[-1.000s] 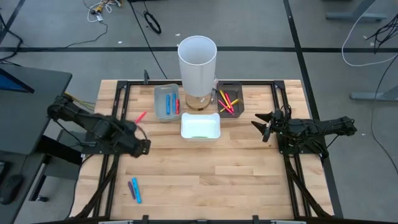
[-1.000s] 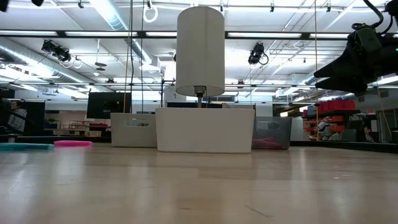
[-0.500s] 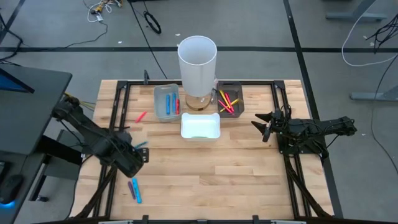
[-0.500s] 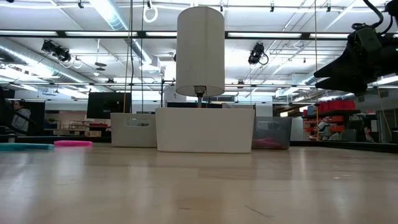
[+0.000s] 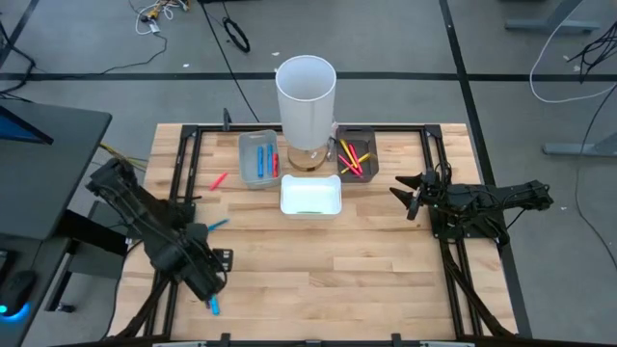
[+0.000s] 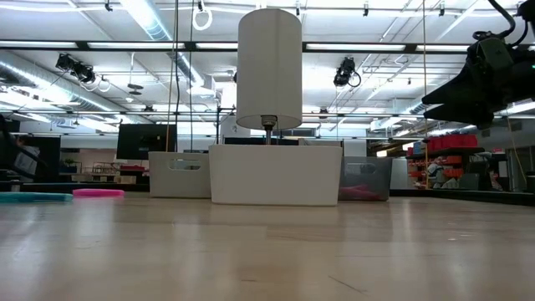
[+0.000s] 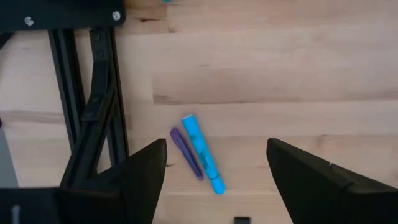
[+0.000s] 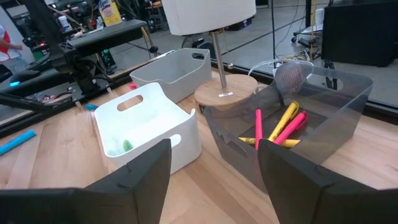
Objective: Pick & Place Markers
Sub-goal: Put the blue highlighter pen into the gray bin
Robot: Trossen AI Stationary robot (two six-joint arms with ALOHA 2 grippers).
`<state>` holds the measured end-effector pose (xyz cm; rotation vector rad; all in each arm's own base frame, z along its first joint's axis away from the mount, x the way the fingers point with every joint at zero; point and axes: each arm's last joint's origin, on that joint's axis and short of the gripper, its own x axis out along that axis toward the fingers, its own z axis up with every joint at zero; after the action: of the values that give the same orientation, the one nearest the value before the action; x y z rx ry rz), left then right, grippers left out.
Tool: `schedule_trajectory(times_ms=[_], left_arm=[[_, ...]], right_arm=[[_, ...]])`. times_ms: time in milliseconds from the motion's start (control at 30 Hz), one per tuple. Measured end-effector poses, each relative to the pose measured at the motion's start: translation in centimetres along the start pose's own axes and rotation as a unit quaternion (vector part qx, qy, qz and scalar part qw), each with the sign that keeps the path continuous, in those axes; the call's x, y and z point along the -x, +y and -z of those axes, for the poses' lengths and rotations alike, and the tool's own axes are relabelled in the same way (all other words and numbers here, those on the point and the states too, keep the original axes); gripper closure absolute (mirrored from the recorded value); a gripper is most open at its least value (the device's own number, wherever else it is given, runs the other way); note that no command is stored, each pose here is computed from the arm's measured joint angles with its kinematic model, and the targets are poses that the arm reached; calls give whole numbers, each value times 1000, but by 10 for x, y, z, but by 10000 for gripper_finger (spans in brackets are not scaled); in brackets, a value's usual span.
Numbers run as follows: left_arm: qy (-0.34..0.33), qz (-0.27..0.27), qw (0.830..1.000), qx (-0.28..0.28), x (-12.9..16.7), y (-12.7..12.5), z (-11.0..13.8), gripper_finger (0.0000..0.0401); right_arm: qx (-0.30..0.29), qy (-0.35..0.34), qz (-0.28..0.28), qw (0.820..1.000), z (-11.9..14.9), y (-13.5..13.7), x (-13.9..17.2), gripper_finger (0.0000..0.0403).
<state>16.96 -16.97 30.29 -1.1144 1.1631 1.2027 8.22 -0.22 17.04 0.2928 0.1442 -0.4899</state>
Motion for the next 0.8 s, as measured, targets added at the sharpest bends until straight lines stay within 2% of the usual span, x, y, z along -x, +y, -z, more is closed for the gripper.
schedule_trajectory(times_ms=[133, 300, 400, 633, 800], left_arm=[[-6, -6, 999, -31, -8, -1, 13, 117], [4, 9, 995, -101, -15, -4, 30, 117], [1, 15, 993, -119, -16, 0, 35, 117], [-4, 24, 993, -117, -22, 3, 50, 117], [0, 27, 996, -85, -41, -1, 63, 117]], right_arm=[[0, 0, 0, 1000, 0, 0, 0, 160], [0, 0, 0, 1000, 0, 0, 0, 160], [0, 0, 0, 1000, 0, 0, 0, 160], [0, 0, 0, 1000, 0, 0, 0, 160], [0, 0, 0, 1000, 0, 0, 0, 160]])
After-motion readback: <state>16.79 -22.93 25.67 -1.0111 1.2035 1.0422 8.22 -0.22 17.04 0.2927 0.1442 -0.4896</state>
